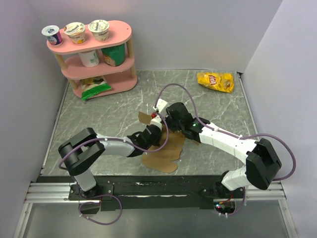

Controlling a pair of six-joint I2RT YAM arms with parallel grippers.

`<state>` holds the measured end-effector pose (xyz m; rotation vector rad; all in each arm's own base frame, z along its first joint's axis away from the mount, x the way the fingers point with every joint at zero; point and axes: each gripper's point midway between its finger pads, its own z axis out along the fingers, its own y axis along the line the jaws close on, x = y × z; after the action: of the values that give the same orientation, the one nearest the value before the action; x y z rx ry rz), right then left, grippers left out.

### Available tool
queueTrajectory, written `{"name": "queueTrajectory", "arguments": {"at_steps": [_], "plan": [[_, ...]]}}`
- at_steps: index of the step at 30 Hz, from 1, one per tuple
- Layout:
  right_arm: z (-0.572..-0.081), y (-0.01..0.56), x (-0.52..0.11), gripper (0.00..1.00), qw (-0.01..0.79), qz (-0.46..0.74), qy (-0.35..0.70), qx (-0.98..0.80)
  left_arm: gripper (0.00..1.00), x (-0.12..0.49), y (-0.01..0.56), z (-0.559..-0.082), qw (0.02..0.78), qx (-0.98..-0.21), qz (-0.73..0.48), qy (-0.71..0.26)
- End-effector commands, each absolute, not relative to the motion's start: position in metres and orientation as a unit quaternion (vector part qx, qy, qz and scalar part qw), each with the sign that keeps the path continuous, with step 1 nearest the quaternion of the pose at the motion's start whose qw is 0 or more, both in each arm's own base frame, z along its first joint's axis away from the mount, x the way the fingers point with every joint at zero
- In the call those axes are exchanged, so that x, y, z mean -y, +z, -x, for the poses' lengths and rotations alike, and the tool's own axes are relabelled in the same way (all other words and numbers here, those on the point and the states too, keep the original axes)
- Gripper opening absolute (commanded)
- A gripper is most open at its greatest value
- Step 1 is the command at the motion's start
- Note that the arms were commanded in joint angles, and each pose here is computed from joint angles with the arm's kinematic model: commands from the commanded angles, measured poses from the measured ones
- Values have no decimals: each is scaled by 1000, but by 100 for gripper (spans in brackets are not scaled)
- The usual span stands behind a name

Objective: Fold the paper box

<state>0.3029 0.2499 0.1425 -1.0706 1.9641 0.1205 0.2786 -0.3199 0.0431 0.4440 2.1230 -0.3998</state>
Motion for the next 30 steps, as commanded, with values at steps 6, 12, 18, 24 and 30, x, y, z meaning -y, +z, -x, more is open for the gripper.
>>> {"name": "queueTrajectory", "arguments": {"at_steps": [6, 12, 18, 24, 30], "plan": [[-301, 146, -253, 0, 459, 408, 57, -787, 61, 323, 61, -262, 447, -864, -141, -184], [-299, 152, -251, 0, 457, 423, 69, -780, 84, 300, 91, -241, 461, -846, -160, -217], [-289, 153, -256, 0, 452, 451, 102, -763, 92, 275, 126, -245, 495, -802, -187, -276], [-279, 159, -256, 0, 444, 472, 130, -750, 97, 257, 170, -263, 541, -734, -238, -334], [-280, 158, -256, 0, 440, 474, 131, -751, 83, 289, 177, -268, 508, -713, -326, -357]]}}
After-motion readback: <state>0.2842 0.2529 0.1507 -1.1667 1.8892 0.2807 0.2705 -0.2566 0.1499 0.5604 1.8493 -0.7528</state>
